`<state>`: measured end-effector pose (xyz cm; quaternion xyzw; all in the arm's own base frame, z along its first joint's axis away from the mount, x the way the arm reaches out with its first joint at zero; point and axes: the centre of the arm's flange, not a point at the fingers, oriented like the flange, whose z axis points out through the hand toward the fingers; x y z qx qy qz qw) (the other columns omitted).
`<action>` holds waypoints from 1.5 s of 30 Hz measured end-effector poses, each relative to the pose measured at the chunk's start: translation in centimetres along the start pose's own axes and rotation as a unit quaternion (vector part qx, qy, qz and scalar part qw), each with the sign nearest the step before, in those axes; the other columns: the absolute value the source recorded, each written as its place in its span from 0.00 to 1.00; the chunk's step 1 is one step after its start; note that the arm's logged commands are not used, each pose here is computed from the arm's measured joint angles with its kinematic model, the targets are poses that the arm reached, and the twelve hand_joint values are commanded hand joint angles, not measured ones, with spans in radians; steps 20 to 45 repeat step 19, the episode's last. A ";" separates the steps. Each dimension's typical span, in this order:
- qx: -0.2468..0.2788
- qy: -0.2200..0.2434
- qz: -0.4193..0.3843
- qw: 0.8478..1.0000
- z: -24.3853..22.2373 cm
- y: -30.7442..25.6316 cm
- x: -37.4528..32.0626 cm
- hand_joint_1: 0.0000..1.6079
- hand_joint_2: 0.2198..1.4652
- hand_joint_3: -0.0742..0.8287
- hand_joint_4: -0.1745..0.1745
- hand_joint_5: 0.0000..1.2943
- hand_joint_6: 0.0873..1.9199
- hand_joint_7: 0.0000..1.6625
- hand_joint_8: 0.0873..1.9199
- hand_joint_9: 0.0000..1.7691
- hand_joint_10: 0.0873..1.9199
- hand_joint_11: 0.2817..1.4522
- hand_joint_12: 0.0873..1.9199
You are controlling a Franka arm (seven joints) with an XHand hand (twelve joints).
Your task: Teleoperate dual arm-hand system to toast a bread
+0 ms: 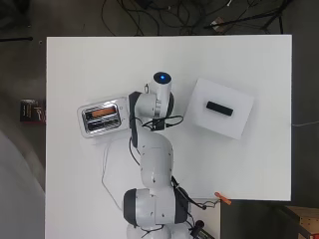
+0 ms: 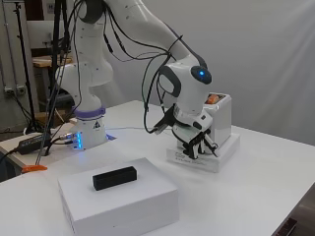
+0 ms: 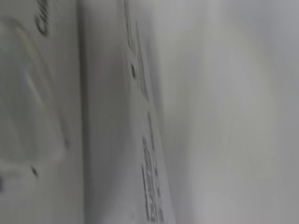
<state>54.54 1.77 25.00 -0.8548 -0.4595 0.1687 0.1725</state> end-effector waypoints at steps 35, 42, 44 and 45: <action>-0.159 0.023 -0.047 0.986 -17.6 -15.9 -2.3 0.00 0.70 0.08 0.47 0.62 0.02 0.65 1.00 0.76 1.00 0.63 0.99; -0.159 0.023 -0.047 0.986 -17.6 -15.9 -2.3 0.00 0.70 0.08 0.47 0.62 0.02 0.65 1.00 0.76 1.00 0.63 0.99; -0.159 0.023 -0.047 0.986 -17.6 -15.9 -2.3 0.00 0.70 0.08 0.47 0.62 0.02 0.65 1.00 0.76 1.00 0.63 0.99; -0.159 0.023 -0.047 0.986 -17.6 -15.9 -2.3 0.00 0.70 0.08 0.47 0.62 0.02 0.65 1.00 0.76 1.00 0.63 0.99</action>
